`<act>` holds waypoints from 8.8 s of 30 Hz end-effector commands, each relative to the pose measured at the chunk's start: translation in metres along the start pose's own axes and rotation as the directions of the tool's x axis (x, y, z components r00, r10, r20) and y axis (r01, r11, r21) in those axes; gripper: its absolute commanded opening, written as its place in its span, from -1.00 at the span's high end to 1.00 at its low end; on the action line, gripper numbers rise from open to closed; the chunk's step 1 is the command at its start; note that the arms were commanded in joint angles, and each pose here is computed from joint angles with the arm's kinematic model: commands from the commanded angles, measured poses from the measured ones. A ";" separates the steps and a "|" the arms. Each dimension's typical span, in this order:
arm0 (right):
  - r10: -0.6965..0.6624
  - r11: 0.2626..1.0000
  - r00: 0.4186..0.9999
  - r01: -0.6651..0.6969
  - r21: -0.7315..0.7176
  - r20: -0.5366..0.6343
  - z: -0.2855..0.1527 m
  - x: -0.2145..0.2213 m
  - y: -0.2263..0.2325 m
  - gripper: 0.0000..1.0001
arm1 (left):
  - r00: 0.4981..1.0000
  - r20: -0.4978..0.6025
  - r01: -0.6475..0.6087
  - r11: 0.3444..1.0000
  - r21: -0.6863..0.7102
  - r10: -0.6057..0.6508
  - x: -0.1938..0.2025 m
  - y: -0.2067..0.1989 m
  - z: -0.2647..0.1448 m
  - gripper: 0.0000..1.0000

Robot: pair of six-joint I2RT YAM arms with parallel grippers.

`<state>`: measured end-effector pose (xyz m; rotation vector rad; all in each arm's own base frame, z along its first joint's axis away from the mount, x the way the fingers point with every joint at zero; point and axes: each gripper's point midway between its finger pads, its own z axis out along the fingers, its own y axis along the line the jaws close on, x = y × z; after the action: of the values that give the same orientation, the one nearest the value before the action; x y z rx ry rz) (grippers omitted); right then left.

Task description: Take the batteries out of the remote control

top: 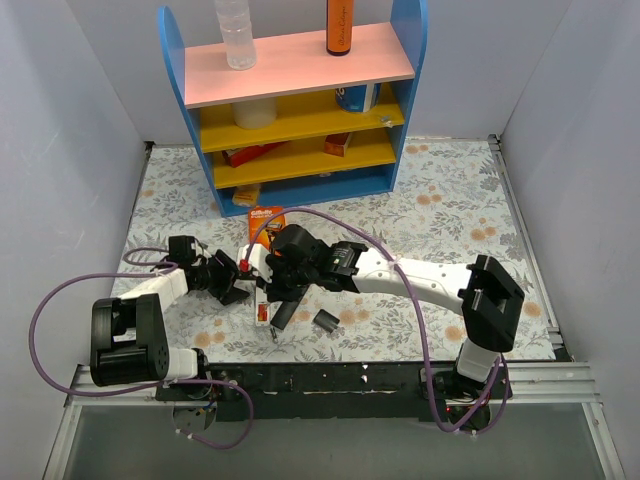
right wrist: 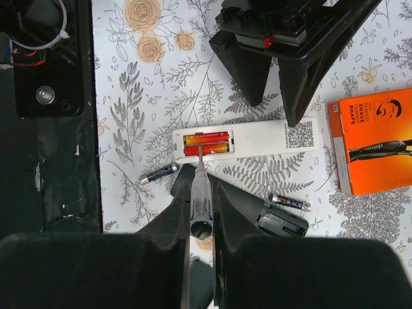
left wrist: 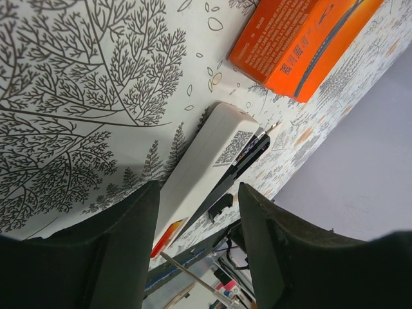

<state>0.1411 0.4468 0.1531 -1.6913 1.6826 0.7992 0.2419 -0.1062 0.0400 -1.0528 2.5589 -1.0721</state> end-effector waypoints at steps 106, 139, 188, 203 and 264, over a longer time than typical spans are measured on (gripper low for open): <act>0.118 0.981 0.993 -0.118 0.155 0.009 -0.015 0.028 -0.026 0.97 | 0.998 0.040 0.050 0.993 -0.111 -0.046 0.017 0.014 0.000 0.37; 0.279 0.889 0.957 -0.289 0.354 0.081 -0.033 0.022 -0.071 0.97 | 0.974 0.150 -0.162 0.985 -0.061 0.170 -0.014 -0.031 -0.023 -0.01; 0.270 0.942 0.957 -0.285 0.176 0.102 -0.016 -0.014 -0.057 0.97 | 0.963 0.200 -0.134 0.963 -0.234 0.183 -0.043 -0.017 -0.023 -0.03; 0.369 0.929 0.929 -0.369 0.026 0.015 -0.027 0.032 -0.005 0.97 | 0.985 0.078 -0.132 0.957 -0.256 0.157 -0.022 0.006 -0.010 0.11; 0.500 0.837 0.860 -0.510 0.199 0.099 -0.039 0.012 -0.066 0.97 | 0.968 -0.014 -0.249 0.961 -0.119 0.249 -0.009 -0.029 -0.005 0.56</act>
<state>0.2087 0.4042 0.1390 -1.1534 2.2000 0.7501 0.2580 -0.1009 0.0553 -0.8533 2.6877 -0.7640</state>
